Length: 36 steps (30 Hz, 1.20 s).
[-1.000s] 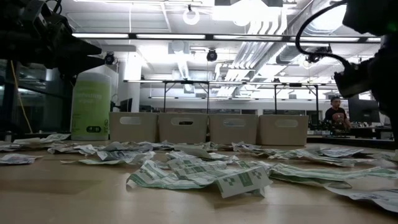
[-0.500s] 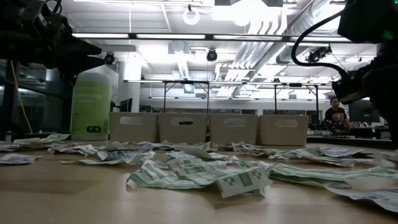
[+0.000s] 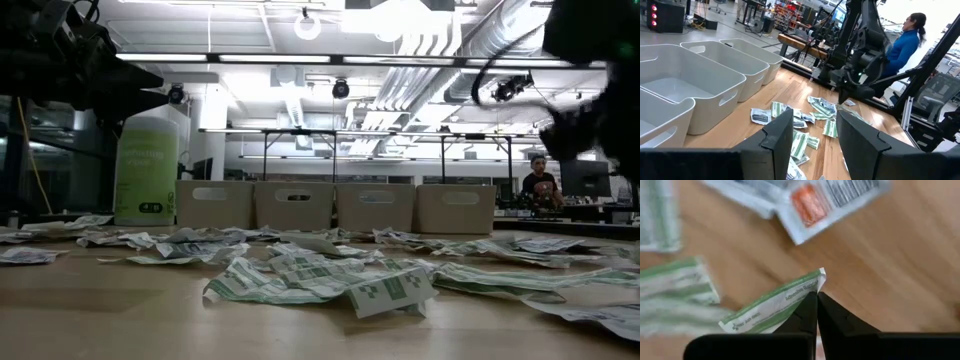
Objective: Pick & Place First Aid Supplies
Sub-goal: Put the bandage into the right gray bin
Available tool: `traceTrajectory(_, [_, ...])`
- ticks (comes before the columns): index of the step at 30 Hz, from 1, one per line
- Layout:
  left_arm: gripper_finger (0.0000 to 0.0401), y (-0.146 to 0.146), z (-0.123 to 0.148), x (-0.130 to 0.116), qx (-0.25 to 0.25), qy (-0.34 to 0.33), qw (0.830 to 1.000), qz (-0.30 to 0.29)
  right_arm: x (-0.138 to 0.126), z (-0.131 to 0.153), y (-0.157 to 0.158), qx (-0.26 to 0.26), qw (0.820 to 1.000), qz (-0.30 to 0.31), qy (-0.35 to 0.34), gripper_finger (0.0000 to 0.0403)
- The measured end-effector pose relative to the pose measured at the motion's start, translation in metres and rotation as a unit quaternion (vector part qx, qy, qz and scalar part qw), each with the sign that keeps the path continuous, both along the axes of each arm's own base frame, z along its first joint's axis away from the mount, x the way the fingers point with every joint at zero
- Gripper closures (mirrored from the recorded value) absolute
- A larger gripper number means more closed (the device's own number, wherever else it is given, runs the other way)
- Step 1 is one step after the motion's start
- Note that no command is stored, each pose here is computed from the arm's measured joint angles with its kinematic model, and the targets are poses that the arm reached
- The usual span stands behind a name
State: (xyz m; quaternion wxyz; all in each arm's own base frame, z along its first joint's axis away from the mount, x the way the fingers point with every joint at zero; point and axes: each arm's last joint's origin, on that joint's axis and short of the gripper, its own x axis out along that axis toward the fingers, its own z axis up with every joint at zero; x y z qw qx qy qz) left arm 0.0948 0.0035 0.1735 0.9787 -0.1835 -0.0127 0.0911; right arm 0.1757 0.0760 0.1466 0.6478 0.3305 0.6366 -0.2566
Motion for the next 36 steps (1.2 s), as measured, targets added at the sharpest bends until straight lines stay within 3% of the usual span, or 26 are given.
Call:
traceTrajectory(9, [0.0251,0.000,0.000,0.000,0.000,0.000,1.000,0.001,0.023,0.063,-0.011,-0.070,0.997,0.032,-0.002,0.0402])
traceTrajectory(17, [0.0251,0.000,0.000,0.000,0.000,0.000,1.000,0.001,0.040,0.113,-0.051,-0.166,0.984,0.068,-0.018,0.0402])
traceTrajectory(26, [0.0251,0.000,0.000,0.000,0.000,0.000,1.000,0.001,0.046,0.123,-0.121,-0.211,0.973,0.094,-0.011,0.0403])
traceTrajectory(36, [0.0251,0.000,0.000,0.000,0.000,0.000,1.000,0.001,0.042,0.131,-0.199,-0.316,0.944,0.091,-0.037,0.0403])
